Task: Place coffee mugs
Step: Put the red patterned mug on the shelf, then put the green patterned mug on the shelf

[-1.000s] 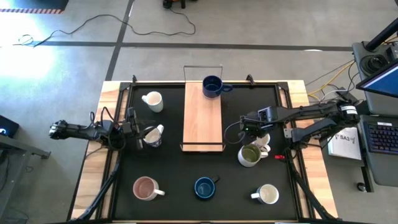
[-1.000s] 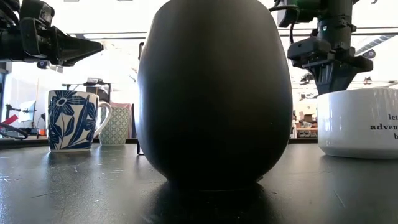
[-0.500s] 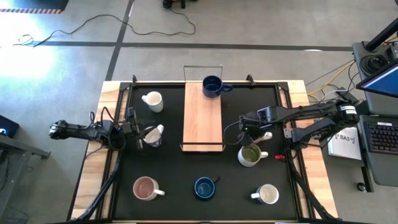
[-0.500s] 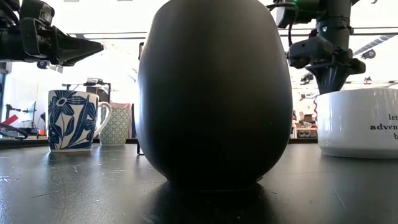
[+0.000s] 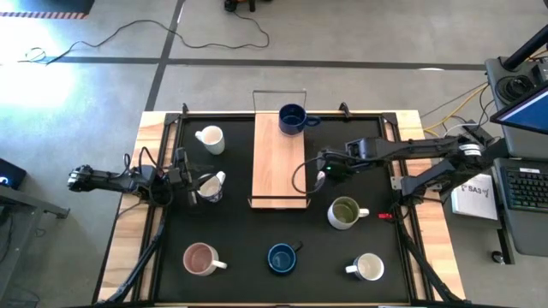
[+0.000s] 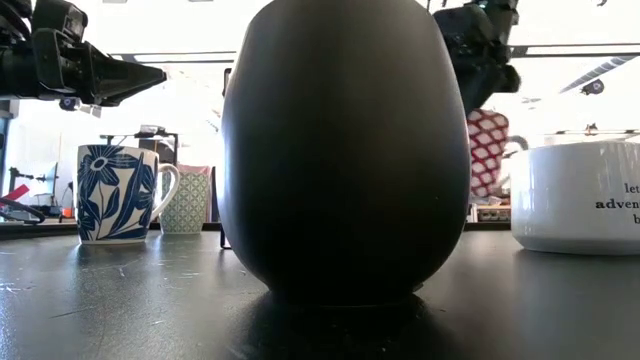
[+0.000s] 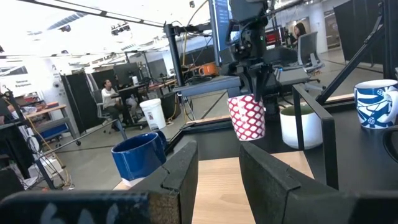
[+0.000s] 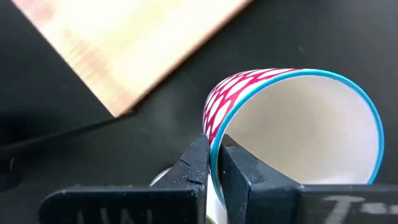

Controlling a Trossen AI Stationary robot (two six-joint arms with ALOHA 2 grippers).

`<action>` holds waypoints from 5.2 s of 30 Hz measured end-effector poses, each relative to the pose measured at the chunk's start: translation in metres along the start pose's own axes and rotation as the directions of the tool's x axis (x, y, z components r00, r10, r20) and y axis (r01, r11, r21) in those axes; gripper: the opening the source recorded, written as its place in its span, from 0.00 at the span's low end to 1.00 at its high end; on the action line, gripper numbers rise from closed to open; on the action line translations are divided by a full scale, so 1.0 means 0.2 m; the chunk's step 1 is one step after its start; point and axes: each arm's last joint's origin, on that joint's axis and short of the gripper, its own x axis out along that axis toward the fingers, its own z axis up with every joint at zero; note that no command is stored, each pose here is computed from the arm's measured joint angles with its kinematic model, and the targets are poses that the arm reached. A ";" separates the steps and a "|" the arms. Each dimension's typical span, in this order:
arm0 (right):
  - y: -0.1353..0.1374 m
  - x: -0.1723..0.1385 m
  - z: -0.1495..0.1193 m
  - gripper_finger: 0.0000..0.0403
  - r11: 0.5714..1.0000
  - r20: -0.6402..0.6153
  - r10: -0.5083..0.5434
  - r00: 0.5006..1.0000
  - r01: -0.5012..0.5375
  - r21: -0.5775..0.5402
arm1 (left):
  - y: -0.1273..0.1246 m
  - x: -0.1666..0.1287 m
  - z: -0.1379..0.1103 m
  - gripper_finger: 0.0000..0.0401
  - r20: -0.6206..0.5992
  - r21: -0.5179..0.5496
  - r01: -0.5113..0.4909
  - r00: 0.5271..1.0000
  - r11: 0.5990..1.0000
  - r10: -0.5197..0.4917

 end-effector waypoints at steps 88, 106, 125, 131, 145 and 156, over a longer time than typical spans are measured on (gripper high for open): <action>-0.05 0.27 0.74 0.22 0.935 0.068 -0.083 0.994 0.102 -0.339 | 0.00 0.00 0.00 0.25 0.000 0.000 0.000 1.000 1.000 0.000; -0.08 -0.05 0.66 0.18 0.920 0.150 -0.041 0.988 0.096 -0.381 | 0.00 0.00 0.00 0.25 0.000 0.000 0.000 1.000 1.000 0.000; -0.02 -0.44 0.44 0.18 0.905 0.269 0.069 0.961 0.053 -0.422 | 0.00 0.00 0.00 0.25 0.000 0.000 -0.001 1.000 1.000 0.001; -0.03 -0.55 0.36 0.18 0.925 0.303 0.097 0.948 0.026 -0.379 | 0.01 0.00 0.03 0.25 0.053 -0.014 -0.008 0.999 1.000 0.009; -0.03 -0.53 0.36 0.17 0.926 0.314 0.061 0.947 0.064 -0.373 | 0.03 0.00 0.05 0.25 0.070 -0.142 -0.121 0.989 0.982 0.132; -0.03 -0.53 0.36 0.18 0.930 0.312 0.055 0.948 0.065 -0.362 | 0.03 0.08 0.06 0.25 -0.107 -0.159 -0.249 0.966 0.955 0.234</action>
